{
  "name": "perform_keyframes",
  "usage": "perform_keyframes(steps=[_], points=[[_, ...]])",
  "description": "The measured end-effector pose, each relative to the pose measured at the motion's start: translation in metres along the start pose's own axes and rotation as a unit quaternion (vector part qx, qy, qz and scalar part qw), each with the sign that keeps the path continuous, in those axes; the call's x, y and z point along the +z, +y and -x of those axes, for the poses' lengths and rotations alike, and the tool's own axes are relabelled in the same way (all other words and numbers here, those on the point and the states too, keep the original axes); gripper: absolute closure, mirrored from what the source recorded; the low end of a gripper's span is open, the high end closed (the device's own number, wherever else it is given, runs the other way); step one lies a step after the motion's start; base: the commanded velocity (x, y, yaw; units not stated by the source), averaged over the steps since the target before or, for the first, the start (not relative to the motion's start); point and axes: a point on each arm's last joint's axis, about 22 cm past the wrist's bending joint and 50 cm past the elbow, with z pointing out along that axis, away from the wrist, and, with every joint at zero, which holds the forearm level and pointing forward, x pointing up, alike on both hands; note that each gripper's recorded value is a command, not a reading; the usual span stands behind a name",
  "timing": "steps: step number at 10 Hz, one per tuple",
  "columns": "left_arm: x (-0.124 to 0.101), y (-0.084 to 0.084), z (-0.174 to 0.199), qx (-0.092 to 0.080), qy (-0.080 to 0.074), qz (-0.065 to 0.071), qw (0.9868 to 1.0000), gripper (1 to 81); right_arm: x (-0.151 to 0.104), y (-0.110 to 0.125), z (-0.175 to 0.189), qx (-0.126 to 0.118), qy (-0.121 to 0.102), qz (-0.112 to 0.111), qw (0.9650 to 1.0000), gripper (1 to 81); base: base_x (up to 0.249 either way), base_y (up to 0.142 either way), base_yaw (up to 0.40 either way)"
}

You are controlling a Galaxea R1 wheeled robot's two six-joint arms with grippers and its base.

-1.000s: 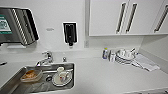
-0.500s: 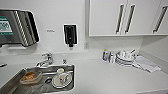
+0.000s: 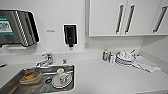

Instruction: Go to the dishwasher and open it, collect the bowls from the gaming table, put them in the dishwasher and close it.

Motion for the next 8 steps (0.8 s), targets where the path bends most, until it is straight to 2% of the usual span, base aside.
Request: perform_keyframes(steps=[1,2,5,6,7,8], points=[[0.0,0.003,-0.006,0.004,0.006,0.003,1.0,1.0,-0.004,-0.007,-0.006,0.002,0.002,-0.005,1.0,1.0,0.0,0.0,0.0],[0.001,0.006,-0.006,0.004,0.005,0.006,1.0,1.0,-0.009,-0.014,-0.011,0.011,0.001,-0.01,0.9999,1.0,0.0,0.0,0.0],[0.001,0.006,-0.008,0.005,0.009,0.006,0.9999,1.0,-0.016,-0.017,-0.022,0.045,0.001,-0.008,0.999,1.0,0.0,0.0,0.0],[0.004,0.008,-0.012,0.008,0.012,0.01,0.9998,1.0,-0.018,-0.025,-0.028,0.052,0.0,-0.013,0.9986,1.0,0.0,0.0,0.0],[0.011,0.014,-0.015,0.01,0.014,0.021,0.9996,1.0,-0.017,-0.039,-0.033,0.054,-0.003,-0.024,0.9983,1.0,0.0,0.0,0.0],[0.013,0.016,-0.015,0.011,0.015,0.024,0.9995,1.0,-0.017,-0.048,-0.037,0.056,-0.008,-0.029,0.998,1.0,0.0,0.0,0.0]])
